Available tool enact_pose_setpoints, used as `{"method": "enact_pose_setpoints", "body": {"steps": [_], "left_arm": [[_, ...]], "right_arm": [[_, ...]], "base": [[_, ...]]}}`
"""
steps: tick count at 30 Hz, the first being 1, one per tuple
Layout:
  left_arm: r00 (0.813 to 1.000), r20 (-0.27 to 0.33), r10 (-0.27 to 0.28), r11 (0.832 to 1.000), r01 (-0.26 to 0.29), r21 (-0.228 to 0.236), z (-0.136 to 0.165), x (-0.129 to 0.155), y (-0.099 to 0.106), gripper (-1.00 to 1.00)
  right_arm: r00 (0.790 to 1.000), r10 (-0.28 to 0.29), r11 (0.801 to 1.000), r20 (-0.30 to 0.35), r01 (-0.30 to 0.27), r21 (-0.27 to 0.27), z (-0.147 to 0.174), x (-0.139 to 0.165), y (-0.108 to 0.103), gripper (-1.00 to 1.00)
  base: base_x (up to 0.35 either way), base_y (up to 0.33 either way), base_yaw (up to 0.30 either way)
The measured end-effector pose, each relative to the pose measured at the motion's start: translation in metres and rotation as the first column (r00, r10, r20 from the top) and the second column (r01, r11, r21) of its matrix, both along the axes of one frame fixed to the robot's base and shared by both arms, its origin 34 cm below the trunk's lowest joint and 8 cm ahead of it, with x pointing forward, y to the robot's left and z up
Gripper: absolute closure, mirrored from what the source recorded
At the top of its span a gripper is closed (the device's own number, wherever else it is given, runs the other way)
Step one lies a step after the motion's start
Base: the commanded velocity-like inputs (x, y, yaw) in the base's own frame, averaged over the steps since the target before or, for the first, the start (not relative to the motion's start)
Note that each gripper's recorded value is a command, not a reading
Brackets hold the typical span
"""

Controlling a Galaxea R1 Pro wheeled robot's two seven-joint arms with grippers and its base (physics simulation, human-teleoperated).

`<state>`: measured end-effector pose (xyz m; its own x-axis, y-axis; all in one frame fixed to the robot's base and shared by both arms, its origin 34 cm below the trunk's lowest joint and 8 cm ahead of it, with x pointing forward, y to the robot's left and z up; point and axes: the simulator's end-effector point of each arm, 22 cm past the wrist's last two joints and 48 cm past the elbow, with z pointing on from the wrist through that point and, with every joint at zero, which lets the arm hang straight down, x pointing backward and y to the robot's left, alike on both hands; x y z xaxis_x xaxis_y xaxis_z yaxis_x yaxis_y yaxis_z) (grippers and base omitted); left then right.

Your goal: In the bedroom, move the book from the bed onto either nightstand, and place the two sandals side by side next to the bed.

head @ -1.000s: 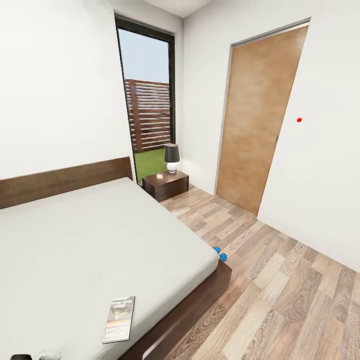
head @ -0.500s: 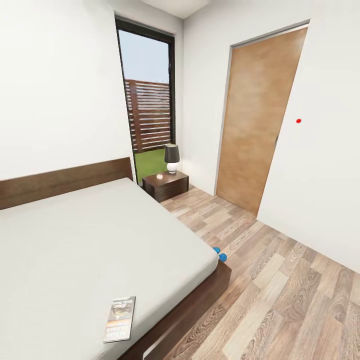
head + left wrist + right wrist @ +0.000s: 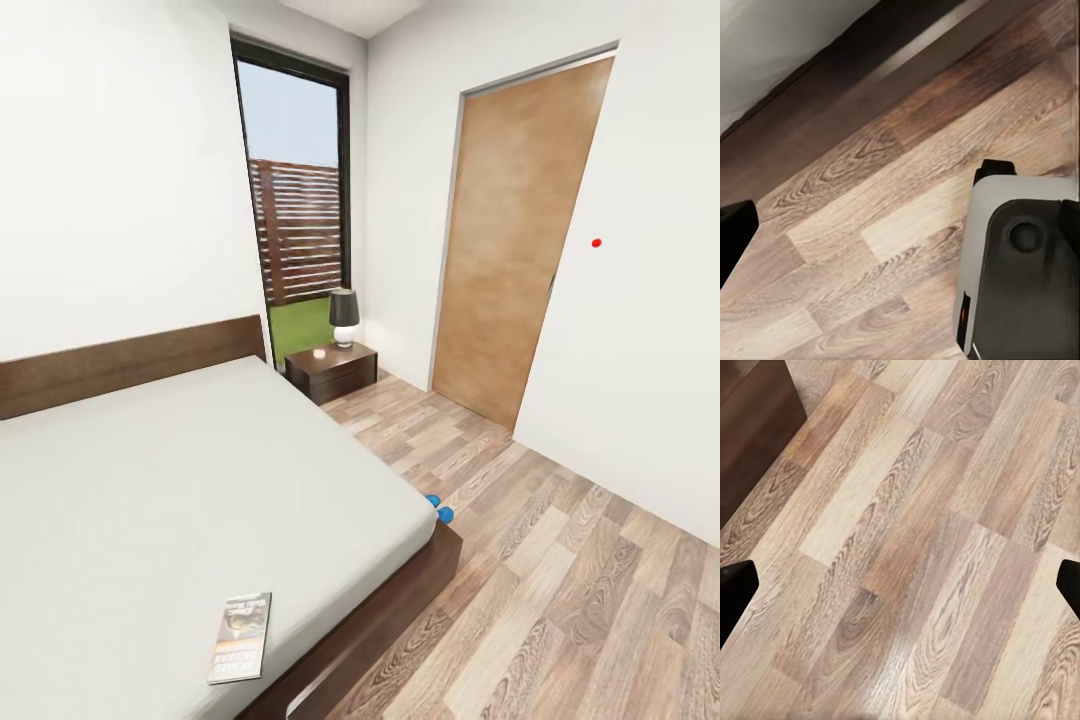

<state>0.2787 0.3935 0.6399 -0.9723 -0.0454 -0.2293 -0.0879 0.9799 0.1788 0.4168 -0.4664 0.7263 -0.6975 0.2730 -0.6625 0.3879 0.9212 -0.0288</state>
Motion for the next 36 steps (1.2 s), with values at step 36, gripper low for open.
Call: {"method": "enact_pose_setpoints", "body": {"steps": [36], "left_arm": [[0.996, 0.089, -0.004, 0.999, 0.008, -0.053, -0.006, -0.013, -0.047, -1.00]], "right_arm": [[0.991, 0.028, 0.994, -0.127, -0.014, 0.104, -0.045, -0.050, 0.048, -1.00]], "base": [[0.000, 0.000, 0.000]]}}
